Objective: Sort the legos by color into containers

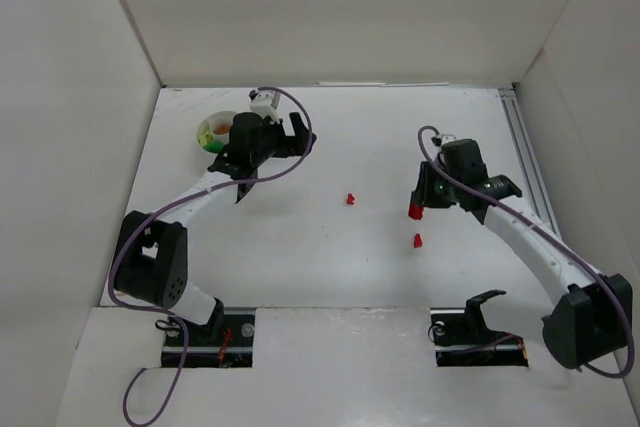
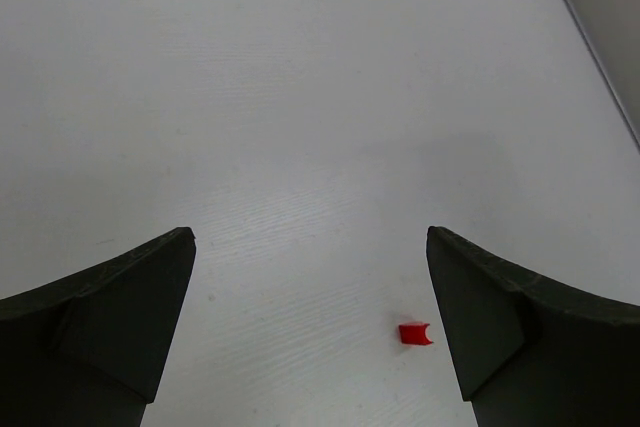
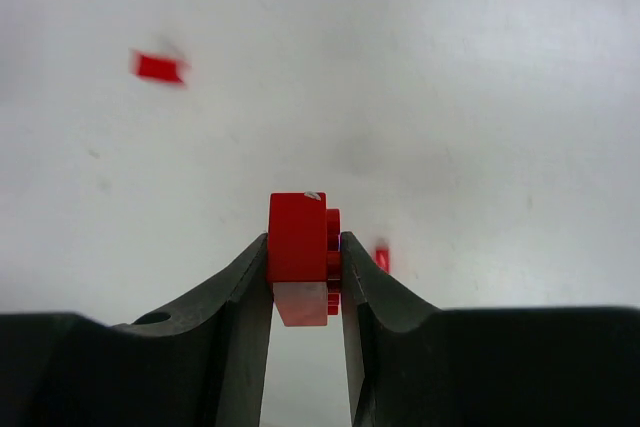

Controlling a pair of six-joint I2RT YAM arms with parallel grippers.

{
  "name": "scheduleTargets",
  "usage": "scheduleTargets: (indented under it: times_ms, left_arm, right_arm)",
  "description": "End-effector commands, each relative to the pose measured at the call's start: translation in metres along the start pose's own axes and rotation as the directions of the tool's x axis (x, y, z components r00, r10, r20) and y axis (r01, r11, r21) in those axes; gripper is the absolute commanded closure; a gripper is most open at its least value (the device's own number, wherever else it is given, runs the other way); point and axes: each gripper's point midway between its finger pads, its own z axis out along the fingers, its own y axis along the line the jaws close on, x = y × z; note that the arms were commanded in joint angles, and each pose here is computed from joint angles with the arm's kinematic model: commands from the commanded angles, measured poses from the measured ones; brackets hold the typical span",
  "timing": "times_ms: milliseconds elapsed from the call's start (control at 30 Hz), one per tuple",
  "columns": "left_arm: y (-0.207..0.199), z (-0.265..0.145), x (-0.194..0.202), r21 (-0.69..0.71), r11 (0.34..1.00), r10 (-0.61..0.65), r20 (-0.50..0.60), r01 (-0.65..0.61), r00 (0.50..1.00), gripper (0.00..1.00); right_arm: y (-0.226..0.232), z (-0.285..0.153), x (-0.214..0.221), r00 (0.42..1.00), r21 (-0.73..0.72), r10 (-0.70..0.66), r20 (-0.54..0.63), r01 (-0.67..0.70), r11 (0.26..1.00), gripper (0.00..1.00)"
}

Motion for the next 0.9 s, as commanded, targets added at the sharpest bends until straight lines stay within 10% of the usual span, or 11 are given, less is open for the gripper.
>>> scheduleTargets:
  times_ms: [0, 167, 467, 633, 867]
  left_arm:
    - [-0.047, -0.019, -0.008, 0.257, 0.964, 0.061, 0.037, -0.068, 0.997, 0.00]
    - [-0.093, -0.052, -0.004, 0.537, 0.841, 0.049, 0.051, -0.069, 0.997, 0.00]
    - [-0.173, -0.122, 0.022, 0.931, 0.365, 0.057, 0.007, -0.027, 0.998, 0.03]
    - [-0.174, -0.113, 0.033, 0.945, 0.323, 0.035, -0.067, 0.052, 0.997, 0.08]
    - [-0.176, -0.113, 0.034, 0.956, 0.277, 0.011, -0.104, 0.097, 0.995, 0.10]
  right_arm:
    - [0.050, -0.031, -0.095, 0.913, -0.245, -0.060, 0.403, 0.171, 0.954, 0.94]
    - [0.088, -0.043, -0.153, 0.794, -0.463, 0.087, 0.602, 0.259, 0.848, 0.92]
    - [0.172, -0.069, -0.157, 0.794, -0.764, 0.180, 0.581, 0.457, 0.455, 0.92]
    - [0.189, -0.086, -0.151, 0.798, -0.819, 0.234, 0.556, 0.476, 0.320, 0.92]
    - [0.200, -0.070, -0.139, 0.832, -0.816, 0.149, 0.535, 0.462, 0.347, 0.94]
